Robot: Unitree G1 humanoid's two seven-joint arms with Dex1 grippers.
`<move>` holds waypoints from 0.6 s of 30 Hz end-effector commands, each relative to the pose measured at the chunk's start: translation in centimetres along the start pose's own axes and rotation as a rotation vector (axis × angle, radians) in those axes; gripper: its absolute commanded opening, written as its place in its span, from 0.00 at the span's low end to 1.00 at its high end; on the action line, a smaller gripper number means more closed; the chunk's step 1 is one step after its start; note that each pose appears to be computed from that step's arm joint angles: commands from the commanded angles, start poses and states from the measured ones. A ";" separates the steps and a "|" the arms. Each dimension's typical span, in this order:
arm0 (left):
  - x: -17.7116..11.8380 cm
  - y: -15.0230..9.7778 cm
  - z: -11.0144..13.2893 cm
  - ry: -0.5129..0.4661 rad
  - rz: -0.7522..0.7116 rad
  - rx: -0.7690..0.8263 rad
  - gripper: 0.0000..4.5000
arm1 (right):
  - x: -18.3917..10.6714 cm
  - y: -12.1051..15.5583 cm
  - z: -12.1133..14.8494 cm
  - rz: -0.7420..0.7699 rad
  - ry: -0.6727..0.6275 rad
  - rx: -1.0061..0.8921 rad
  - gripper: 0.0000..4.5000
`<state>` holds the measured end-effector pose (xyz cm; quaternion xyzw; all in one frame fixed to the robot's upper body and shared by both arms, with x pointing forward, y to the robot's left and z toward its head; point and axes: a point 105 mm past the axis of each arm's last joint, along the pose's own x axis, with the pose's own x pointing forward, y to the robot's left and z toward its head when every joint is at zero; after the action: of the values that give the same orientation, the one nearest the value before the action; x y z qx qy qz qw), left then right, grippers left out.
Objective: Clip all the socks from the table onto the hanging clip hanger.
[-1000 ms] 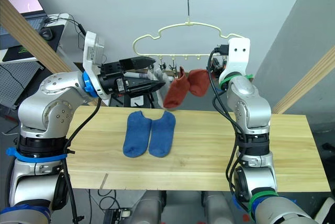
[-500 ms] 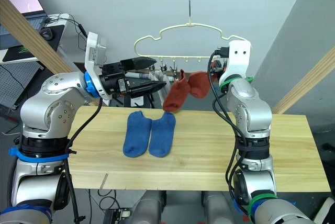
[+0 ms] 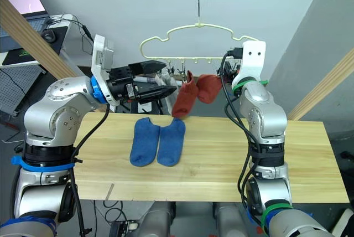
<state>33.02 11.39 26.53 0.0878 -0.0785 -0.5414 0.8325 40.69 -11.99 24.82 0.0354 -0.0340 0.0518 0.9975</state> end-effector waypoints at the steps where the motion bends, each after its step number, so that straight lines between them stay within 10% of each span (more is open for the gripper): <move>1: 0.1 -0.2 0.9 -0.022 -0.005 0.047 1.00 | -0.3 -0.2 2.0 -0.011 -0.079 0.014 0.66; 18: 0.4 -0.4 0.7 -0.028 -0.009 0.045 1.00 | -0.7 -1.3 3.0 -0.075 -0.124 0.019 0.66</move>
<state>33.00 11.08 26.61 0.0862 -0.0875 -0.5440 0.8301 40.71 -12.89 25.91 0.0477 -0.0570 0.0245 0.9969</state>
